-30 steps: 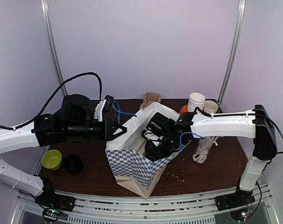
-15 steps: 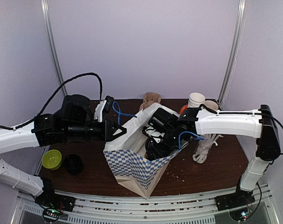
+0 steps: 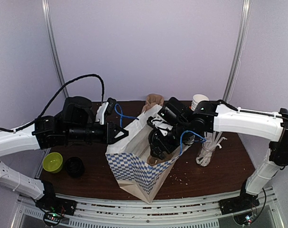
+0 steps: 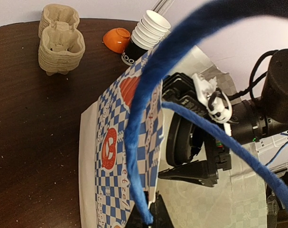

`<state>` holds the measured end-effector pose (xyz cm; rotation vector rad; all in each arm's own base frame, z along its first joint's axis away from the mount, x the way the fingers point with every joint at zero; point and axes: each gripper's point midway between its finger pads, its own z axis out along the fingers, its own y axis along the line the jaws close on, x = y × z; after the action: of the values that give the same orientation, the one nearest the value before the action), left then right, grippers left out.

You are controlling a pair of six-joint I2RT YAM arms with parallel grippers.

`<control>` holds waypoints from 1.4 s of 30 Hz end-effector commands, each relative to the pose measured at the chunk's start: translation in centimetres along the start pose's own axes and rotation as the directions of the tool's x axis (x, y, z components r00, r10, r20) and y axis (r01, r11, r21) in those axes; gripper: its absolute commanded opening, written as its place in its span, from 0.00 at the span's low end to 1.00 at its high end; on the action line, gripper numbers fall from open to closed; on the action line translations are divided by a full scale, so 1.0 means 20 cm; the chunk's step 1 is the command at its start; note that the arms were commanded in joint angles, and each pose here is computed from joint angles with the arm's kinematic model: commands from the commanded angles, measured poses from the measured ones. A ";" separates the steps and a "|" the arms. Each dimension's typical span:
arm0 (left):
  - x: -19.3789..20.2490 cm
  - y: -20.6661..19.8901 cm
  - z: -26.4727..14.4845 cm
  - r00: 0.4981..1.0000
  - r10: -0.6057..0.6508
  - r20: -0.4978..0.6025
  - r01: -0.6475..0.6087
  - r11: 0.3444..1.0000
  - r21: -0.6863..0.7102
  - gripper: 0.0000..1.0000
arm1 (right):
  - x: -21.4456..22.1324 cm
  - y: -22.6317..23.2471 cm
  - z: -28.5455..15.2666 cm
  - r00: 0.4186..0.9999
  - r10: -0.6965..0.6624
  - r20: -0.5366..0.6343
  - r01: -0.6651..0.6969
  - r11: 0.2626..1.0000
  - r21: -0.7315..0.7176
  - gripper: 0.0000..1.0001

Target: Pack the takeout coffee

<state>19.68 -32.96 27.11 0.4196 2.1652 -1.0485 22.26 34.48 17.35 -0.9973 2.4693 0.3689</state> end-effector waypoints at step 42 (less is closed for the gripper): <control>-0.13 0.01 -0.04 0.993 0.103 0.056 -0.097 0.991 -0.089 0.00 | -0.25 0.02 -0.75 0.941 -0.075 0.331 0.099 0.993 -0.057 0.93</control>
<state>20.31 -32.45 27.24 0.4532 2.1509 -0.9593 21.16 32.73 28.85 -0.9647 2.2175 0.5229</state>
